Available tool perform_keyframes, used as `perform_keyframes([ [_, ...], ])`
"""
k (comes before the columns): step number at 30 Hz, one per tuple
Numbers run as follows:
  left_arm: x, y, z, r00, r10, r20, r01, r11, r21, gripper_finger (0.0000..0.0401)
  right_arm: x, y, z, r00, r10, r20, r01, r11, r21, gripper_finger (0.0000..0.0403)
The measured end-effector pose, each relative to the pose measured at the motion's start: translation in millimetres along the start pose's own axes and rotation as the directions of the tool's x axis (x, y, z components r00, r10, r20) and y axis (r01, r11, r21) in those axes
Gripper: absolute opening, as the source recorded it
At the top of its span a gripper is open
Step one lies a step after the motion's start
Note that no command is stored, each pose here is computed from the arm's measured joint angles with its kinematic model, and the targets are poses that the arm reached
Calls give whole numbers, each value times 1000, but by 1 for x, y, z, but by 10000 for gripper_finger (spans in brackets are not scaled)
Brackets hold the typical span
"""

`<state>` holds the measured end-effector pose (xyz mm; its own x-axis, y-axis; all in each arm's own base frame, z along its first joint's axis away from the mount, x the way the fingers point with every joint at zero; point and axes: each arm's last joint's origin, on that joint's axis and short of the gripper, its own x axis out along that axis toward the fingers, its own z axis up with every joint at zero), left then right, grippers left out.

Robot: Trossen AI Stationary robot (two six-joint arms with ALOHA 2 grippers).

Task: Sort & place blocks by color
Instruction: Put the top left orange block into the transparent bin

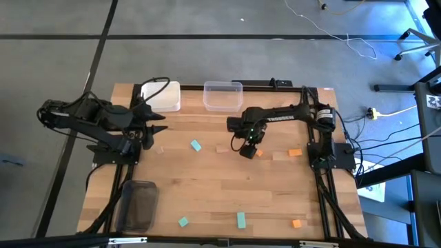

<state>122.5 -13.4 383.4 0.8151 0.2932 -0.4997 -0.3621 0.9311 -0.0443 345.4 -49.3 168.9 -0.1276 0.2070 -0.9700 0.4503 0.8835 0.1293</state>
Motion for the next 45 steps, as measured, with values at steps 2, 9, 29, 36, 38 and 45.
perform_keyframes([
  [2,0,0,0,1000,-1,1,1,1000,-1,170,4,3,1,1000,-15,3,15,1000,-9,259],
  [9,0,-1,2,1000,-7,20,8,1000,-10,170,9,5,1,995,-96,-4,96,995,3,259],
  [29,0,-1,2,1000,-28,14,28,1000,-10,170,45,-5,-8,996,-87,3,87,996,34,259],
  [36,0,-2,2,999,-29,15,30,1000,-11,170,48,-6,-8,996,-87,12,87,996,37,214],
  [38,0,-2,2,999,-29,15,29,1000,-11,170,48,-6,-8,996,-90,15,89,995,50,181],
  [45,0,-1,1,1000,-24,1,24,1000,-14,170,46,-7,-7,992,-122,35,119,991,56,130],
])
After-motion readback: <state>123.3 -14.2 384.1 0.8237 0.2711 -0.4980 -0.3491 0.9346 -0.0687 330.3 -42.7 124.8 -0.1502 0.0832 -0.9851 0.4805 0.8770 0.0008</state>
